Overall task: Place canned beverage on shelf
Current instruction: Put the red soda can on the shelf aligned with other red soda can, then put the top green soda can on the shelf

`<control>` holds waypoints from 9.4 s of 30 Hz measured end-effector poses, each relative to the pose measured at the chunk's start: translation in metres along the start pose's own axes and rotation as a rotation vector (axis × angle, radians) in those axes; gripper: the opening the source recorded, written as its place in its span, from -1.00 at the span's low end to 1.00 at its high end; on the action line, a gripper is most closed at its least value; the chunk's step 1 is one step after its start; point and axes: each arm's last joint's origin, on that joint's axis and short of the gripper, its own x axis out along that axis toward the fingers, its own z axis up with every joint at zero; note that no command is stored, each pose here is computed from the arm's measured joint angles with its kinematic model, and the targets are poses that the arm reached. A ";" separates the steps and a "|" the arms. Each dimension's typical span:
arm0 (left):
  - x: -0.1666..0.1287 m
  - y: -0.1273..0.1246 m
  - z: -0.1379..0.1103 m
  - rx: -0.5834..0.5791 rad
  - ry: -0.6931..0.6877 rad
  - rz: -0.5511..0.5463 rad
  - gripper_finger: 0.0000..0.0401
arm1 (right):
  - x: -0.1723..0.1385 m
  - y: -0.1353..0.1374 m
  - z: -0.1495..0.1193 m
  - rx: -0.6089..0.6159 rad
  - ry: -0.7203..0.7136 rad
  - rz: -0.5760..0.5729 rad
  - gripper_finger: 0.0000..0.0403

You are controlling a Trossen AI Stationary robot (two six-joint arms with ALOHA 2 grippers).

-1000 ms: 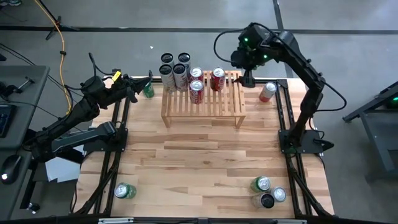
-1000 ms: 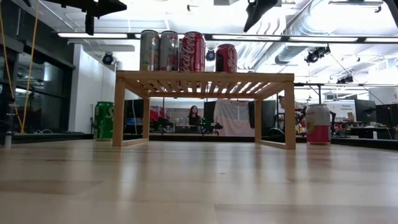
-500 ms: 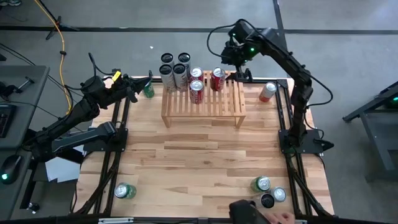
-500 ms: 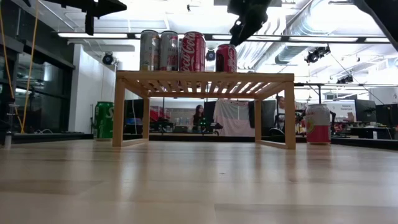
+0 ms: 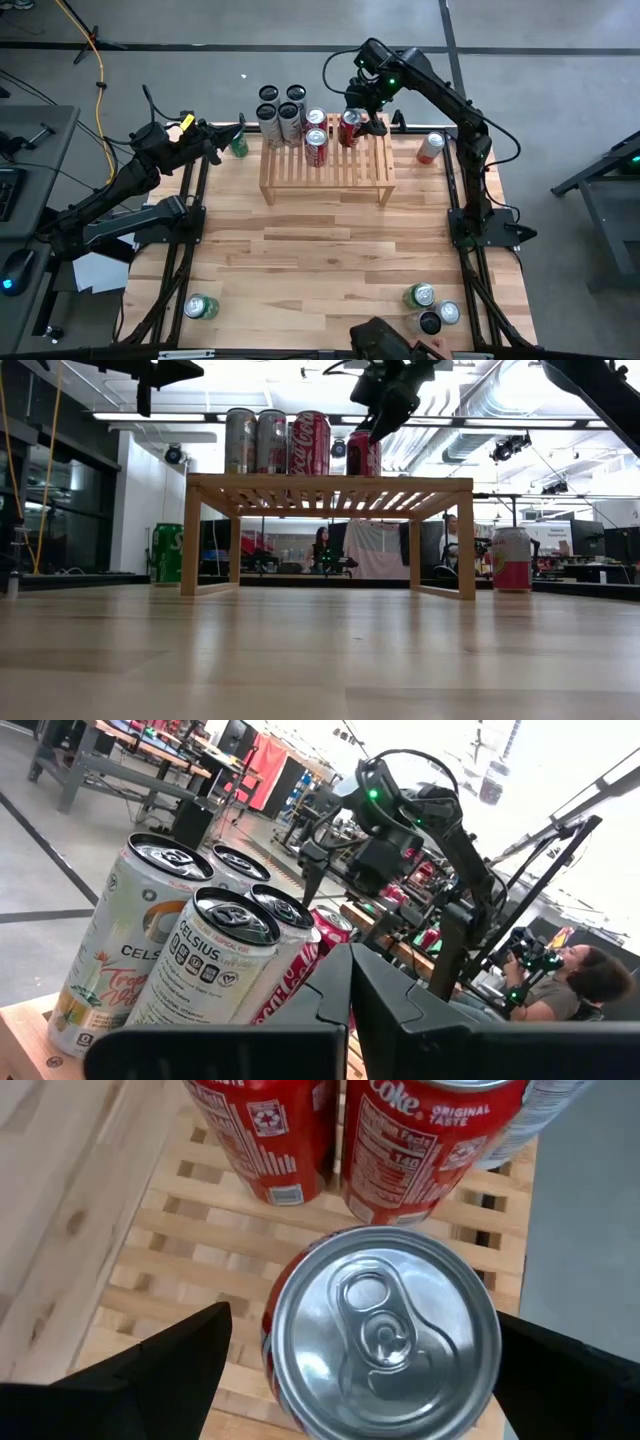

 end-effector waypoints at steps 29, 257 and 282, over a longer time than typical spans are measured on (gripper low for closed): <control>0.000 0.000 0.000 0.003 0.001 0.000 -1.00 | 0.000 0.002 0.004 0.248 0.001 -0.015 0.91; 0.010 0.004 0.000 0.097 -0.018 0.047 -1.00 | 0.059 0.042 -0.039 0.674 -0.496 -0.558 -1.00; 0.023 0.039 -0.020 0.346 0.595 0.827 0.61 | -0.002 0.096 -0.051 0.720 -0.374 -0.558 -1.00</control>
